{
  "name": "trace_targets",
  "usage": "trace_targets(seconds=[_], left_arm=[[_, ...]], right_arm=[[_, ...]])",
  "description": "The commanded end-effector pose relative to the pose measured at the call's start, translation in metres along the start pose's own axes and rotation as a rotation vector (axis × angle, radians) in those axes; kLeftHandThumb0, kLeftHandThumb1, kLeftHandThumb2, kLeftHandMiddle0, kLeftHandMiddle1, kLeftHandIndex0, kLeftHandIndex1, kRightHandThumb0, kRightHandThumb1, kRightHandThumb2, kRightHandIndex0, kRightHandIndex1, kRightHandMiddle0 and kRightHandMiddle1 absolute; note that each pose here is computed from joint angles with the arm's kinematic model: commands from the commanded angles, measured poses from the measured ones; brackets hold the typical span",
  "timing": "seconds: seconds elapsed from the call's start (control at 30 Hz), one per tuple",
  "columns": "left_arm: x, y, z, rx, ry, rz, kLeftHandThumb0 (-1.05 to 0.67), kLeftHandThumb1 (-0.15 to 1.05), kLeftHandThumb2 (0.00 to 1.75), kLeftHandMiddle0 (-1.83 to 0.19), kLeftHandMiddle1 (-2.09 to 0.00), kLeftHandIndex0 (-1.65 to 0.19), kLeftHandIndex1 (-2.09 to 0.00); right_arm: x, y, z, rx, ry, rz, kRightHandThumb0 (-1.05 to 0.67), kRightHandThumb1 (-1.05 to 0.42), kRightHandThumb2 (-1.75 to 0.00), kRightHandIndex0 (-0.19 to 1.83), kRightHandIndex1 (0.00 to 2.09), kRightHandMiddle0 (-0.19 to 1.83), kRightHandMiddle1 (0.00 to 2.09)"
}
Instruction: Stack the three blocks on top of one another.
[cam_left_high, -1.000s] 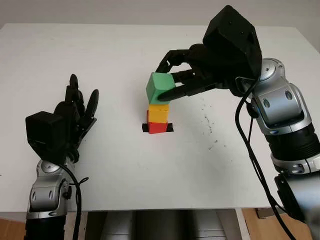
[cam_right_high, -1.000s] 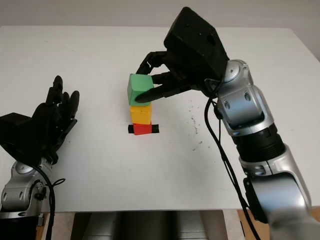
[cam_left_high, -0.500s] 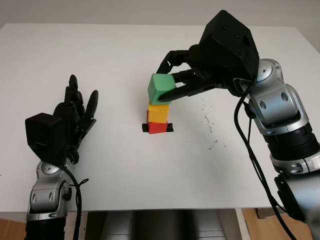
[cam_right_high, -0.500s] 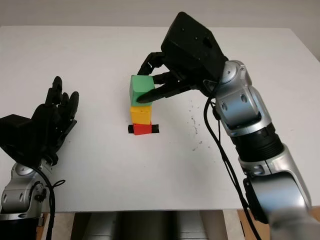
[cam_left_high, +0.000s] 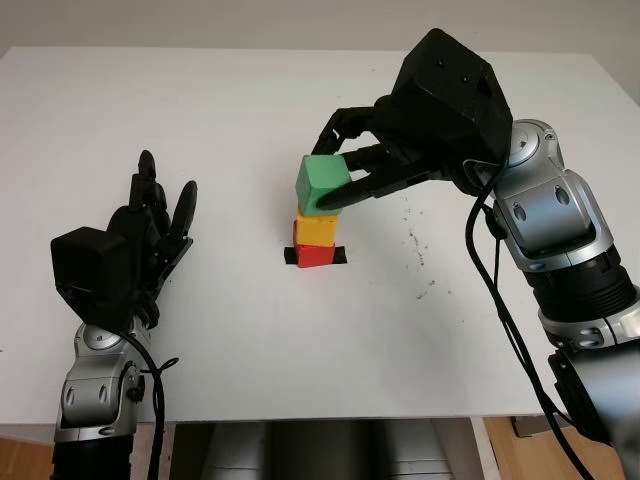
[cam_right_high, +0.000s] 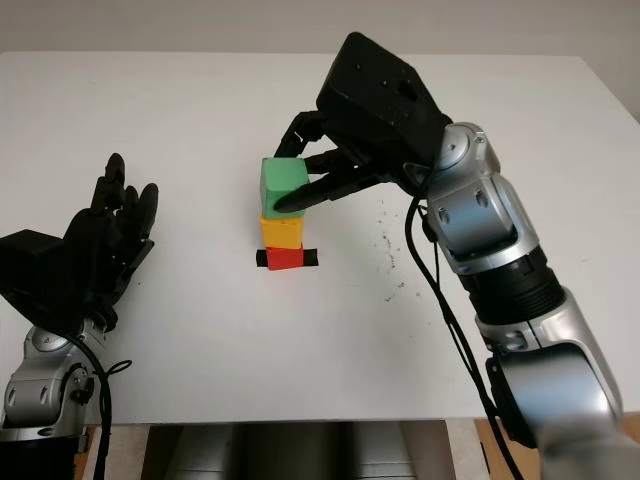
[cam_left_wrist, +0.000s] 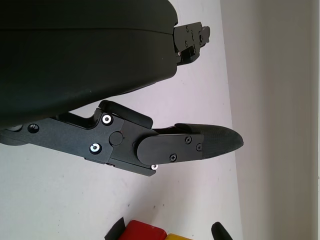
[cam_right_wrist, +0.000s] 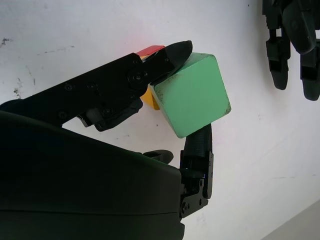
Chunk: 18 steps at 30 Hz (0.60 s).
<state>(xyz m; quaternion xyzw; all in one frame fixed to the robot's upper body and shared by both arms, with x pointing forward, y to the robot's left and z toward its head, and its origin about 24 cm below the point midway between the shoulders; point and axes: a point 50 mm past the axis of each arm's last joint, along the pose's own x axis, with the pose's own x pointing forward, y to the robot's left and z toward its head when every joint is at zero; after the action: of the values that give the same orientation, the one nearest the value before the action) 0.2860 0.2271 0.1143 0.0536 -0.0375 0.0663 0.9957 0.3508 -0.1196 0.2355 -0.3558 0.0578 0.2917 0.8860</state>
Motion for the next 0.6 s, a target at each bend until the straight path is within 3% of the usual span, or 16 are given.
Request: trace_targets(seconds=[0.0,0.57], left_arm=[[-0.0032,-0.0017,0.0006,-0.005,-0.013,0.001,-0.67,1.05,0.44,0.19,-0.04,0.15,-0.06],[-0.0056,-0.0012,-0.0018,-0.027,-0.015,0.004,-0.68,1.05,0.41,0.19,-0.04,0.15,-0.06]], right_arm=[[-0.0032,-0.0033,0.0053,-0.020,-0.014,-0.006,-0.45,-1.02,-0.05,0.37,0.05,0.22,1.73],[0.0002,-0.0001,-0.0029,-0.036,-0.020,-0.003,-0.46,-1.02,-0.05,0.37,0.05,0.25,1.79]])
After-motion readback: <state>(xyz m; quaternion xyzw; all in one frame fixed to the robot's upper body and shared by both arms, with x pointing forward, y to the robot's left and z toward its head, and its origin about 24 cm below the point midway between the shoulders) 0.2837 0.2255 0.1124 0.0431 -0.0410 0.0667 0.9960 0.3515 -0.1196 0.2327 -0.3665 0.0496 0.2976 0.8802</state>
